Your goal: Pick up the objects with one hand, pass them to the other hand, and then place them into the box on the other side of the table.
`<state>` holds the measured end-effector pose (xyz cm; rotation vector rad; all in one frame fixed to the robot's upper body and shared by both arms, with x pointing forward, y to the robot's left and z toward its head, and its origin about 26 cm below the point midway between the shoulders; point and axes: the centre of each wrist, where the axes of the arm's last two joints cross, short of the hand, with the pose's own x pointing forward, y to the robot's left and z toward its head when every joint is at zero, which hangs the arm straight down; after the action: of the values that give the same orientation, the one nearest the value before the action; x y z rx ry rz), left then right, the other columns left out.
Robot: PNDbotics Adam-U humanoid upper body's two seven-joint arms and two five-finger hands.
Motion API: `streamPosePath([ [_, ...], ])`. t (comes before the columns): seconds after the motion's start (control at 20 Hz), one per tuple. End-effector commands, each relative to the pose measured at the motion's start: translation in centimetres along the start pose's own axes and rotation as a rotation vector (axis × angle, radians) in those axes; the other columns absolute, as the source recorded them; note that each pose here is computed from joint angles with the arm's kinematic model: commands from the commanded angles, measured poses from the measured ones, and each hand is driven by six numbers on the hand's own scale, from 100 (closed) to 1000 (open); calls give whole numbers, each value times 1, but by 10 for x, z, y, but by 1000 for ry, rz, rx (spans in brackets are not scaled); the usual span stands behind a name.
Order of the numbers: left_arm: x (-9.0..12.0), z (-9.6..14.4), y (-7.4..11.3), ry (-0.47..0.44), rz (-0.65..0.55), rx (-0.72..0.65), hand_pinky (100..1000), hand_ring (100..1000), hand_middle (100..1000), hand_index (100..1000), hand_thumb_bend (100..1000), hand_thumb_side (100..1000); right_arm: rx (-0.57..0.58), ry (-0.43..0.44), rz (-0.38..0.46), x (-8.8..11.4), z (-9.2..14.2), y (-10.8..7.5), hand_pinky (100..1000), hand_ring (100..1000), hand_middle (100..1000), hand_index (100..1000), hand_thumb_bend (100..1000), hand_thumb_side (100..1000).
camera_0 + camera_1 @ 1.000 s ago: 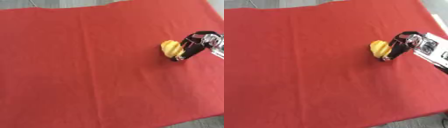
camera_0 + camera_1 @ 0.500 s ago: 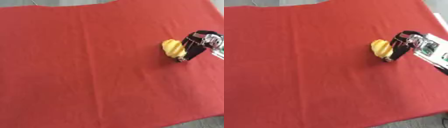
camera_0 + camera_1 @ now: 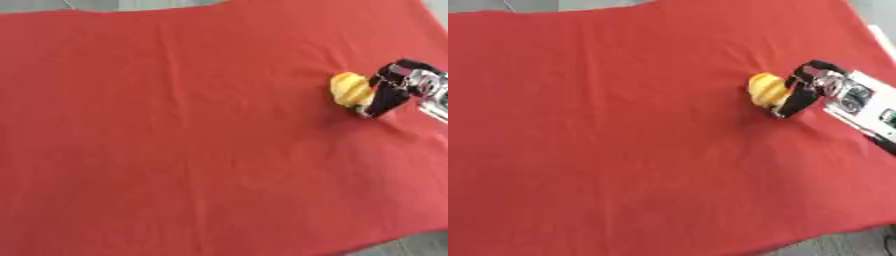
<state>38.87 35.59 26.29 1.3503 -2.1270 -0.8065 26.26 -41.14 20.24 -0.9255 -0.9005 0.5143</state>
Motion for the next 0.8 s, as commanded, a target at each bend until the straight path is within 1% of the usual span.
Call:
streamPosePath([
  [0.05, -5, -5, 15, -2, -25, 26, 554, 612, 622, 664, 100, 100, -56, -28, 4, 11, 9, -14, 790, 604, 382, 490, 368, 100],
  [0.45, -8, -2, 17, 1, -35, 11, 557, 613, 624, 665, 100, 100, -101, -67, 16, 29, 29, -25, 783, 607, 386, 502, 360, 100],
  [0.65, -9, -1, 17, 4, -38, 5, 556, 613, 623, 665, 100, 100, -127, -87, 14, 33, 33, -33, 781, 607, 384, 503, 358, 100],
  [0.8, -9, -1, 17, 2, -37, 5, 557, 614, 624, 665, 100, 100, -175, -131, -10, 36, 35, -40, 777, 597, 373, 497, 357, 100],
])
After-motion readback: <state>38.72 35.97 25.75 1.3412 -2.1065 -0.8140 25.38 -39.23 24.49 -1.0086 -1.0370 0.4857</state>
